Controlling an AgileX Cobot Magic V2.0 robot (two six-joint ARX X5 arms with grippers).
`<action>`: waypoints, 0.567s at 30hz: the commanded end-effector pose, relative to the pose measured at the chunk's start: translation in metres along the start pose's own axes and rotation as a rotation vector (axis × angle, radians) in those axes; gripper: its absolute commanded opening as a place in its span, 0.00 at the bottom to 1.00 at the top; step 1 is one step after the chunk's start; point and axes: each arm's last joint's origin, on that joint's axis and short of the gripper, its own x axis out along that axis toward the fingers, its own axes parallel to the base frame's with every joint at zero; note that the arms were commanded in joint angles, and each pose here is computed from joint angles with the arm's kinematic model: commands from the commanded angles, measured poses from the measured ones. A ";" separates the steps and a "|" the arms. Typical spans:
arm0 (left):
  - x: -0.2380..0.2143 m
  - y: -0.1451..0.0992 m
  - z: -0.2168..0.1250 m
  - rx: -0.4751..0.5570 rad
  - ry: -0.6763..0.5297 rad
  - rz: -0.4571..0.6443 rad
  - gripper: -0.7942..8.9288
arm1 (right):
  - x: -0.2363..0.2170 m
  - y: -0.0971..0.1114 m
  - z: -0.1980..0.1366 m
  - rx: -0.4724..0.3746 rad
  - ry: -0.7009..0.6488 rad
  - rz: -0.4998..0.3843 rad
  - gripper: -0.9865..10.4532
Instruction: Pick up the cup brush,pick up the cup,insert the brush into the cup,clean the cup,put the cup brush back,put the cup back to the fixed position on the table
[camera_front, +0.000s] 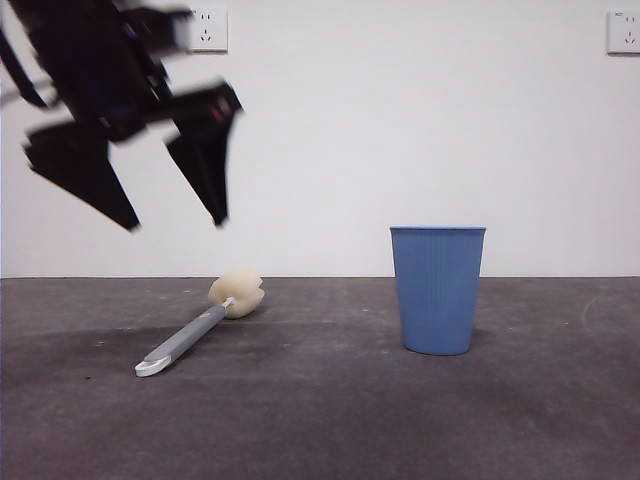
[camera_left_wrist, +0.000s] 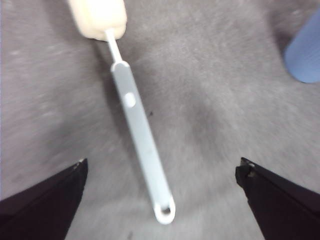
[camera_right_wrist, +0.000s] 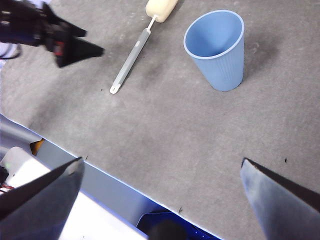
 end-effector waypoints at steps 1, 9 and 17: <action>0.024 -0.003 -0.003 -0.029 0.049 0.010 0.60 | -0.001 0.000 0.001 0.001 -0.007 -0.002 0.61; 0.064 -0.004 -0.010 -0.048 0.124 0.054 0.60 | -0.001 0.000 0.001 0.001 -0.007 -0.002 0.61; 0.081 -0.005 -0.015 -0.066 0.149 0.082 0.54 | -0.001 0.000 0.001 0.001 -0.007 -0.002 0.61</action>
